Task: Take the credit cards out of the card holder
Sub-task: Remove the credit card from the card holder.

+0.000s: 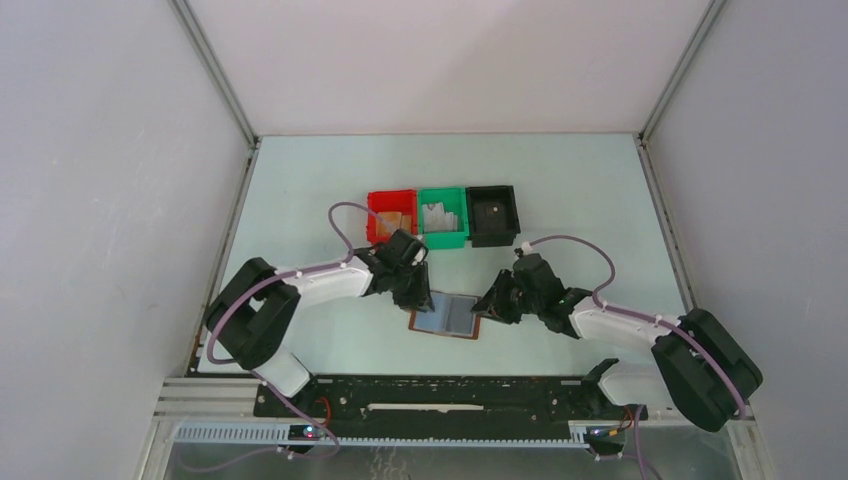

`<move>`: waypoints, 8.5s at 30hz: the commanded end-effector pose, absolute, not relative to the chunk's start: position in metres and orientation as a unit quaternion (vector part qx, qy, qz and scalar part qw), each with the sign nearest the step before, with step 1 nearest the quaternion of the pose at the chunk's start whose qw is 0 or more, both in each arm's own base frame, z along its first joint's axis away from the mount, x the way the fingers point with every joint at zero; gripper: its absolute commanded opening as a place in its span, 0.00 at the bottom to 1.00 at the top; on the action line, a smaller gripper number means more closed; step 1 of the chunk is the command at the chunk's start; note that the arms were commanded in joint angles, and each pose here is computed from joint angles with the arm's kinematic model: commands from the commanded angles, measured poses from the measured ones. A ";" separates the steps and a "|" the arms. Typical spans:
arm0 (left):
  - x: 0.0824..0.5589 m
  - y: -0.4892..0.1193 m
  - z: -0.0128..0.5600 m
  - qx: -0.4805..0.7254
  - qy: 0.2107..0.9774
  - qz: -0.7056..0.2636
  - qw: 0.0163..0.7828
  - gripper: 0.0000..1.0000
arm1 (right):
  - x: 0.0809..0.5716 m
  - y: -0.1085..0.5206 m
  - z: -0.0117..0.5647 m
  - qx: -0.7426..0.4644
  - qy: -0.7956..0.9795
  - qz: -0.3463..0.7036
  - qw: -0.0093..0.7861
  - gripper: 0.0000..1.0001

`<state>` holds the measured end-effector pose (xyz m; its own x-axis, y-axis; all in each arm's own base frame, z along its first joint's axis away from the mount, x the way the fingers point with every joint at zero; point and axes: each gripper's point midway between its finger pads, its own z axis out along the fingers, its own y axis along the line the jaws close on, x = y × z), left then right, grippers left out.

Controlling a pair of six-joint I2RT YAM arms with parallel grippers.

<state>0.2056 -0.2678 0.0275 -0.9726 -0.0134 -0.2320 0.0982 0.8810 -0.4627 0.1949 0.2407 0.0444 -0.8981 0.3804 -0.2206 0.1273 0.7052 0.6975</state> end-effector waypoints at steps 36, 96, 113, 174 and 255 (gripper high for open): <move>0.204 -0.266 0.013 0.031 0.962 -0.246 0.113 0.27 | 0.200 0.293 0.046 0.109 0.884 0.429 0.151 0.32; 0.204 -0.236 -0.005 0.014 0.973 -0.206 0.102 0.26 | 0.203 0.289 0.041 0.120 0.892 0.407 0.154 0.39; 0.202 -0.239 -0.005 0.016 0.972 -0.213 0.101 0.25 | 0.208 0.306 0.058 0.099 0.887 0.421 0.163 0.38; 0.197 -0.294 0.052 0.034 0.917 -0.385 0.101 0.50 | 0.206 0.269 0.049 0.130 0.900 0.379 0.173 0.37; 0.199 -0.289 0.026 0.016 0.929 -0.358 0.089 0.34 | 0.196 0.276 0.030 0.145 0.901 0.368 0.180 0.36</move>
